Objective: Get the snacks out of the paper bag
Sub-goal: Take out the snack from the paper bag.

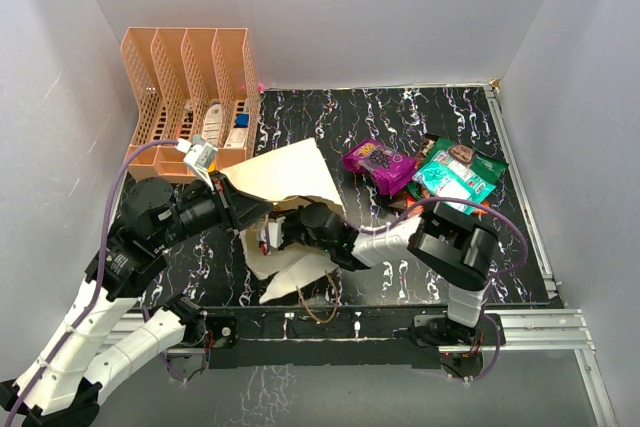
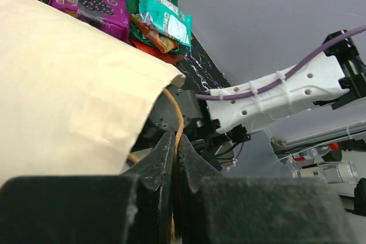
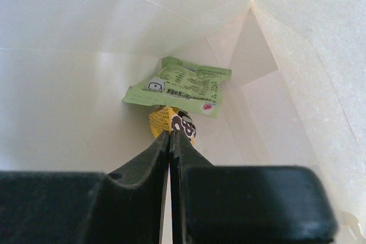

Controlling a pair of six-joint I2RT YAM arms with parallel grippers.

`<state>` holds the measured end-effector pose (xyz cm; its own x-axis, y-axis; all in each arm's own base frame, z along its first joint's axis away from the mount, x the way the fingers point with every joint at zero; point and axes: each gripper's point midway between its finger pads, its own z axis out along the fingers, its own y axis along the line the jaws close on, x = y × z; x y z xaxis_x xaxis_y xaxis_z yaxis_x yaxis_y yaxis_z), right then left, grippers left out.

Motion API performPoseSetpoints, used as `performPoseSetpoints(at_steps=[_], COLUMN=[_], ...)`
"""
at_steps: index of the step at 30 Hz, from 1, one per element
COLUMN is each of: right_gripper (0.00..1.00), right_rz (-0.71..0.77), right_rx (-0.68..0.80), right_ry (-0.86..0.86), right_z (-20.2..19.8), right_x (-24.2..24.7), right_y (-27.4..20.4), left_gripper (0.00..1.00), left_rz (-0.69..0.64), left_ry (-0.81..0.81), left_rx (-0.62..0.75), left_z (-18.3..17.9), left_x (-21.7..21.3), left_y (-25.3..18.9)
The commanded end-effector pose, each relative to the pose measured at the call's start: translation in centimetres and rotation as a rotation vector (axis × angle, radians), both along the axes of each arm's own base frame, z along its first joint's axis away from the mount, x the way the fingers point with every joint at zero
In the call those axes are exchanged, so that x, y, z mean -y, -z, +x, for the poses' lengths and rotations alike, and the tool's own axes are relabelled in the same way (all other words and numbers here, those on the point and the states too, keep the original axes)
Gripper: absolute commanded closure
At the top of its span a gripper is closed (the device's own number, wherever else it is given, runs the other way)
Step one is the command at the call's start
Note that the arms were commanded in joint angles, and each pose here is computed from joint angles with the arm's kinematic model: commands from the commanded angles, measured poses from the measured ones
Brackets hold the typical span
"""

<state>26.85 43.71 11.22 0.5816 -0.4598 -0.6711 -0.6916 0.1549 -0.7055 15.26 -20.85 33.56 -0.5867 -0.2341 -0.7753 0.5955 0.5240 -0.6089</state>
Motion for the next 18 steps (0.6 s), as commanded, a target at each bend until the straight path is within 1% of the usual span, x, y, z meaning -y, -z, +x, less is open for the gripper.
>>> performPoseSetpoints(at_steps=[1,6,10,13,16,18], right_gripper=[0.93,0.93,0.93,0.93,0.93,0.93], right_rz=[0.062,0.046,0.027,0.023,0.067,0.121], right_rx=[0.046,0.028,-0.011,-0.034,-0.06,-0.076], right_ry=[-0.053,-0.09,-0.182,-0.216,-0.217,-0.209], right_z=[-2.6,-5.8,-9.1,-10.9,-12.3,-13.0], right_x=[0.8,3.5,4.8,5.7,6.4,6.8], right_y=[-3.6,-4.0,-4.4,-4.7,-6.2,-7.8], left_gripper=[1.0,1.0,1.0,1.0,1.0,1.0], left_rz=[0.026,0.027,0.024,0.024,0.017,0.016], left_ry=[-0.033,-0.046,-0.046,-0.043,-0.034,-0.028], left_rx=[-0.004,-0.009,-0.019,-0.029,-0.038,-0.045], left_z=[0.7,1.2,1.6,1.8,2.0,2.2], left_x=[-0.3,-0.1,0.2,0.5,0.9,1.1], left_y=[0.8,0.8,1.2,1.5,1.6,1.8])
